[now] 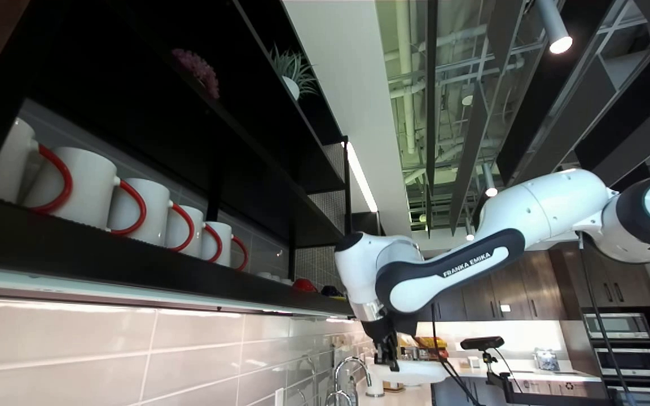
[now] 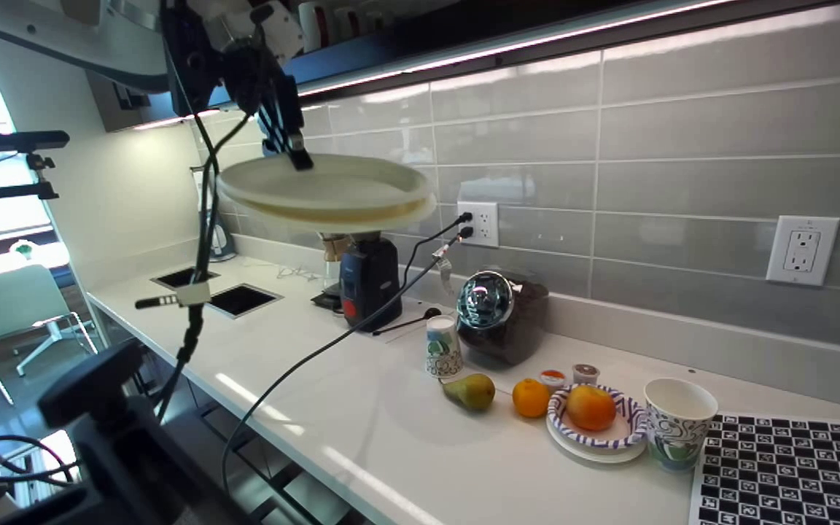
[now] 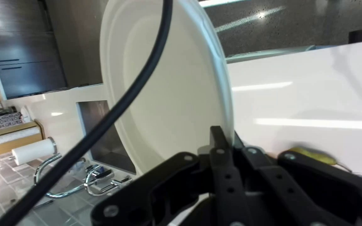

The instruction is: Put the plates on the shelf on the counter, then pick up one plate and put it on the shelf

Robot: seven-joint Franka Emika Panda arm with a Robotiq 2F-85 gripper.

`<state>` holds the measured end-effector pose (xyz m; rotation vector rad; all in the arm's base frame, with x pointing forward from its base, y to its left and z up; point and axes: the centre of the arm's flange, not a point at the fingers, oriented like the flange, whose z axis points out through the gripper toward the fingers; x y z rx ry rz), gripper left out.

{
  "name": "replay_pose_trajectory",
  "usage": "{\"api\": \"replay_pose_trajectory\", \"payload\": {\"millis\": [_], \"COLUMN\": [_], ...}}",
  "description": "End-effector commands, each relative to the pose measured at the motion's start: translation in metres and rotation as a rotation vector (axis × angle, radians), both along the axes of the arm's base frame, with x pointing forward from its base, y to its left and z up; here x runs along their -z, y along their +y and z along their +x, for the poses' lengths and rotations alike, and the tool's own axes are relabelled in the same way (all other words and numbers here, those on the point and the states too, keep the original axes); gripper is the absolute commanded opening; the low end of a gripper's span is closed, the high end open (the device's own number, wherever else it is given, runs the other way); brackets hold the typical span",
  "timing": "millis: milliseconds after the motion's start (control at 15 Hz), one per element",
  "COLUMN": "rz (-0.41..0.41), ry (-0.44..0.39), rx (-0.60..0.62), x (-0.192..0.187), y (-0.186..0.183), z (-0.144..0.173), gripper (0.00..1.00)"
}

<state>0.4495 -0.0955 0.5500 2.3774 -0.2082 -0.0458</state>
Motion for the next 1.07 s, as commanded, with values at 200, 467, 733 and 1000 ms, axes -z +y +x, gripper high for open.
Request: {"api": "replay_pose_trajectory", "payload": {"millis": [200,467,733,1000], "rz": [0.074,0.119,0.141,0.142], "ry": [0.031,0.114,0.124,0.133], "rx": [-0.212,-0.385,-0.37,-0.381], "x": [0.084,0.128,0.132,0.133], "y": [-0.008,-0.009,-0.003,-0.003], "z": [-0.008,-0.009,-0.007,-0.007], "gripper": [0.01,0.01,0.04,0.04]}}
